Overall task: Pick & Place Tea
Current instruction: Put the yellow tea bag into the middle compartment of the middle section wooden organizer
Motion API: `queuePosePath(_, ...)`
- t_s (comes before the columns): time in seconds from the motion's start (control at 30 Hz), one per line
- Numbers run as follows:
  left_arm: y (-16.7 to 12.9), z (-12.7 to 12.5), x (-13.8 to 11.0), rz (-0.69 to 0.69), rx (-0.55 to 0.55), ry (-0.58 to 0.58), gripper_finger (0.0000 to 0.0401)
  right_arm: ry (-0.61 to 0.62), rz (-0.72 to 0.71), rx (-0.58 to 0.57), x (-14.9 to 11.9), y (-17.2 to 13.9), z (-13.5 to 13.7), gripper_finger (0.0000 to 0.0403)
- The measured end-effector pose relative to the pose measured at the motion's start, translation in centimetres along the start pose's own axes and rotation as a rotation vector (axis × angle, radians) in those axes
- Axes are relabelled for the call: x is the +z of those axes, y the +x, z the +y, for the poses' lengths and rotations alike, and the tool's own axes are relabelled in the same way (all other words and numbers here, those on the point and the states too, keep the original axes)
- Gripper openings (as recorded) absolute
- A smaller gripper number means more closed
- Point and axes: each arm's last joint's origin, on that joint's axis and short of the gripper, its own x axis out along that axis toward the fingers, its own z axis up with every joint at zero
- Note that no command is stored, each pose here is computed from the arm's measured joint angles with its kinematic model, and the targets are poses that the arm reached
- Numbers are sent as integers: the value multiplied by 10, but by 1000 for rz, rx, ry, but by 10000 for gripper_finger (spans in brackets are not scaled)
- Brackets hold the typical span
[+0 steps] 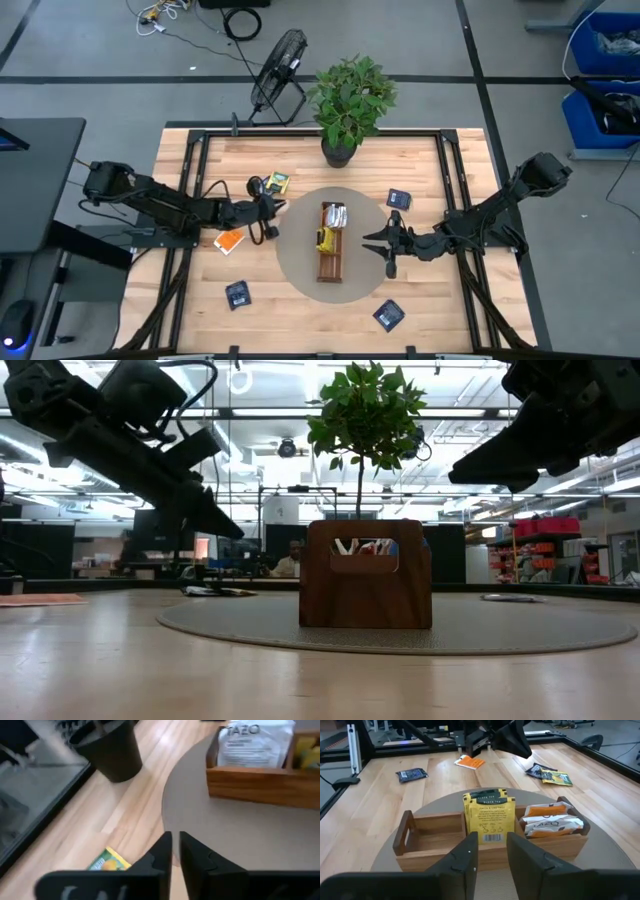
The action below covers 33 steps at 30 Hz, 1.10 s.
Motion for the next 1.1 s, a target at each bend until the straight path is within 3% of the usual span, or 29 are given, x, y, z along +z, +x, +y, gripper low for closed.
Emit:
queuePosePath(0.27,4,6,-6,58,64,152,146,0,0,-1,0,0,0,111)
queuePosePath(0.53,10,19,-10,115,119,112,220,4,0,-15,1,2,-3,111)
queuePosePath(0.77,14,18,-16,197,40,184,243,4,5,-28,1,3,-5,111)
queuePosePath(0.97,29,15,-5,228,70,276,241,1,9,-30,0,3,-6,111)
queuePosePath(1.1,38,14,-11,330,58,372,241,8,10,-29,0,3,-6,111)
